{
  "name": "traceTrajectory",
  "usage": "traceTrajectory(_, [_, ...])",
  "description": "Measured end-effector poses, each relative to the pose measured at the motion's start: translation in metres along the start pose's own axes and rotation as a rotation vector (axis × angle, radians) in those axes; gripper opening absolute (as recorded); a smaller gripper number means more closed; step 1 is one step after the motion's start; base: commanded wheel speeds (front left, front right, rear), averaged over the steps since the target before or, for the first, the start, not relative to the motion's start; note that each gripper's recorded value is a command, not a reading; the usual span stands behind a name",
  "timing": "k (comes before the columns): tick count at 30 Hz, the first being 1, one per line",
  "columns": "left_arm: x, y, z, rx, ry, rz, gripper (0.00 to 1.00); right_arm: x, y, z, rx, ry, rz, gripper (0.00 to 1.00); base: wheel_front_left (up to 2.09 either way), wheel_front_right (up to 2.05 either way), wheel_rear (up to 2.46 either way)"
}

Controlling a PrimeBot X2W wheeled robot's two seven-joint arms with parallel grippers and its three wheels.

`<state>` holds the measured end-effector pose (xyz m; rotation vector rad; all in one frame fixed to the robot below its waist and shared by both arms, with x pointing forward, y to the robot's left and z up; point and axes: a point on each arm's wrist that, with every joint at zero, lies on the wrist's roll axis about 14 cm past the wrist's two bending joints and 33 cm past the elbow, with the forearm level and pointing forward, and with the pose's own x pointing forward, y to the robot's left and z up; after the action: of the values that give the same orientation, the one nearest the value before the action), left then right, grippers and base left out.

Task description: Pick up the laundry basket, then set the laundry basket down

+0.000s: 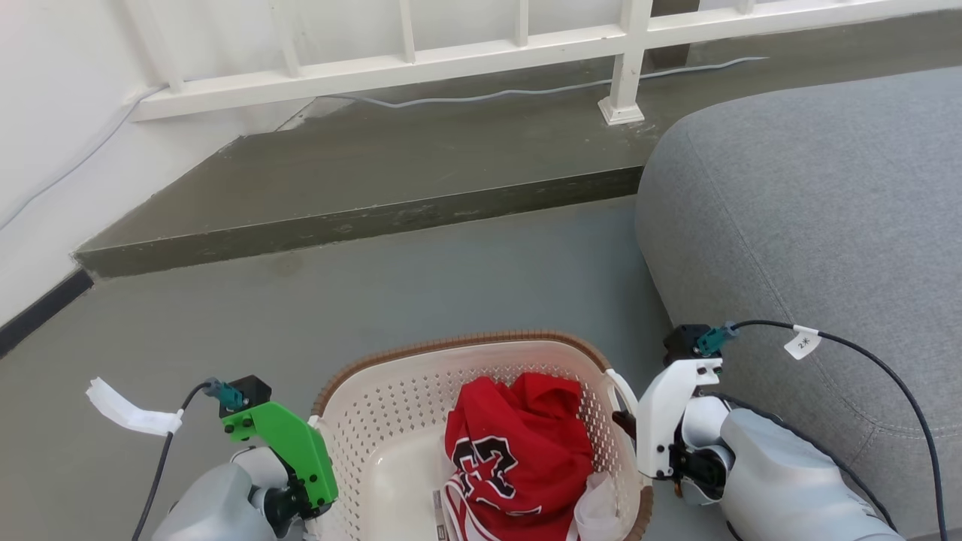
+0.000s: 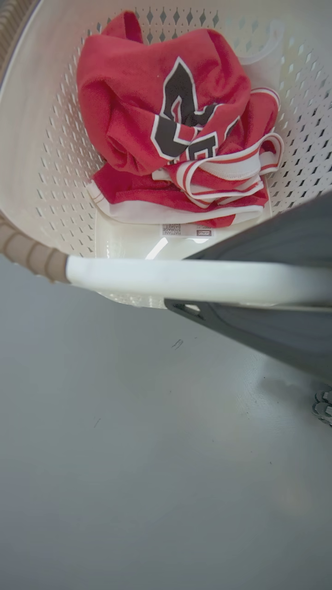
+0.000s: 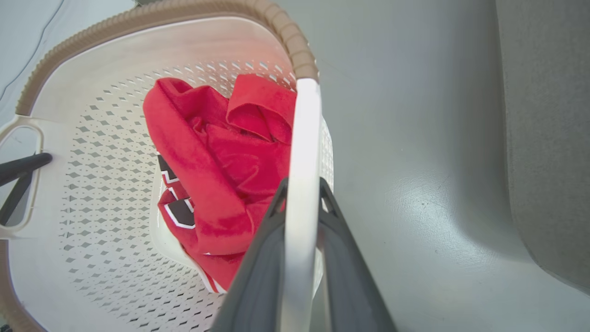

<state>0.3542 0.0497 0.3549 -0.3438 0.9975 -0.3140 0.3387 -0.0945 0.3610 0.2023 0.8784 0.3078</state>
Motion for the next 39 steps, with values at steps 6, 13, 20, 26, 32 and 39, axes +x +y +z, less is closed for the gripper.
traceTrajectory(6, [-0.0005,-0.0008,-0.0008,0.002,0.002,-0.002,0.00,-0.0012,-0.0011,-0.0038,0.015,0.008,0.001,0.00,0.00,0.00,0.00])
traceTrajectory(13, [-0.0004,-0.0014,-0.0016,0.002,0.005,-0.003,0.00,-0.0018,-0.0014,-0.0043,0.015,0.011,0.003,0.00,0.00,0.00,0.00])
traceTrajectory(20, [0.0003,-0.0015,-0.0022,0.002,0.008,-0.004,0.00,-0.0016,-0.0018,-0.0039,0.009,0.012,0.005,0.00,0.00,0.00,0.00])
traceTrajectory(26, [0.0012,-0.0013,-0.0030,-0.004,0.011,-0.005,0.00,-0.0010,-0.0022,-0.0045,0.012,0.015,0.007,0.00,0.00,0.00,0.00])
traceTrajectory(32, [0.0031,-0.0007,-0.0046,-0.005,0.019,-0.004,0.00,0.0000,-0.0032,-0.0065,0.018,0.024,0.007,0.00,0.00,0.00,0.00])
traceTrajectory(39, [0.0043,0.0002,-0.0060,-0.006,0.025,-0.003,0.00,0.0012,-0.0035,-0.0081,0.027,0.030,0.009,0.00,0.00,0.00,0.00])
